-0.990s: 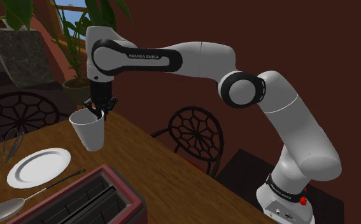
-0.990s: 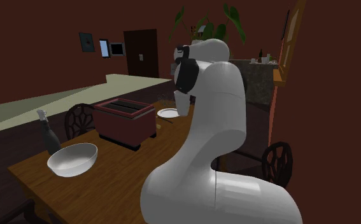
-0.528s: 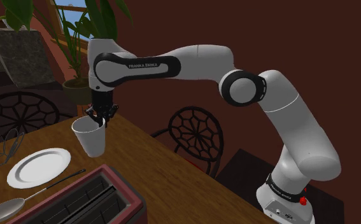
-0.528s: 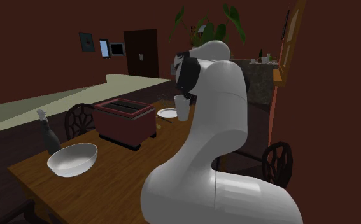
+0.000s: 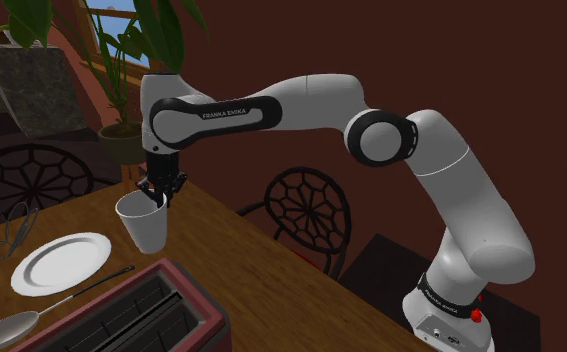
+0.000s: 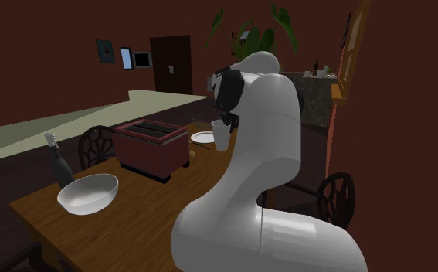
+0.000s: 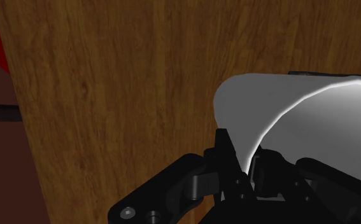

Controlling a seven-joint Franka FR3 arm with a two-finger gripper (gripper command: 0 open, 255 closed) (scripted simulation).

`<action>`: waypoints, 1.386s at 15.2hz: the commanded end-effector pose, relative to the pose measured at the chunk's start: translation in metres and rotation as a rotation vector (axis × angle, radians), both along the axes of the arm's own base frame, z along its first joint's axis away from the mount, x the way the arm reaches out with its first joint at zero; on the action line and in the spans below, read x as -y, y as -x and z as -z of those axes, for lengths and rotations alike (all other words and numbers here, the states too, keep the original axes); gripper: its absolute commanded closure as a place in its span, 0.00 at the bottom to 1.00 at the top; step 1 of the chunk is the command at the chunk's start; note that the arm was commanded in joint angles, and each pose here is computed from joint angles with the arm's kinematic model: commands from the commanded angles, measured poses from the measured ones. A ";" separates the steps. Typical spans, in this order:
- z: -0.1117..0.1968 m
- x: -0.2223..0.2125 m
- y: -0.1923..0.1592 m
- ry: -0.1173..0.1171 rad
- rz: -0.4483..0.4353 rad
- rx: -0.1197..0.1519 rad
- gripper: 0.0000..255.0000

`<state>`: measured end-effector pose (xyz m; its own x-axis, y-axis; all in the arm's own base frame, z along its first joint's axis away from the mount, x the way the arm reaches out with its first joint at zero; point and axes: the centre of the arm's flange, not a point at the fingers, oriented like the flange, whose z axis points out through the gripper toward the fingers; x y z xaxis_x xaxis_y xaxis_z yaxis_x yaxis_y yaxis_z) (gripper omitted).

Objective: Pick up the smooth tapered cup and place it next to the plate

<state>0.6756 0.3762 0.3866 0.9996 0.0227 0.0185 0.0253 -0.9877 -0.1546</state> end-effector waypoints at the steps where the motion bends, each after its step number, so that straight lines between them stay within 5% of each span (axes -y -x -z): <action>1: 0.000 0.000 0.000 0.000 0.000 0.001 1.00; 4: 0.000 0.000 0.000 0.000 0.000 0.001 1.00; 5: 0.000 0.000 0.000 0.000 0.000 0.001 0.00; 10: 0.000 0.000 0.000 0.000 0.000 0.001 0.00; 14: -0.050 0.008 0.001 0.000 0.000 0.001 0.00; 21: -0.050 0.008 0.001 0.000 0.000 0.001 0.00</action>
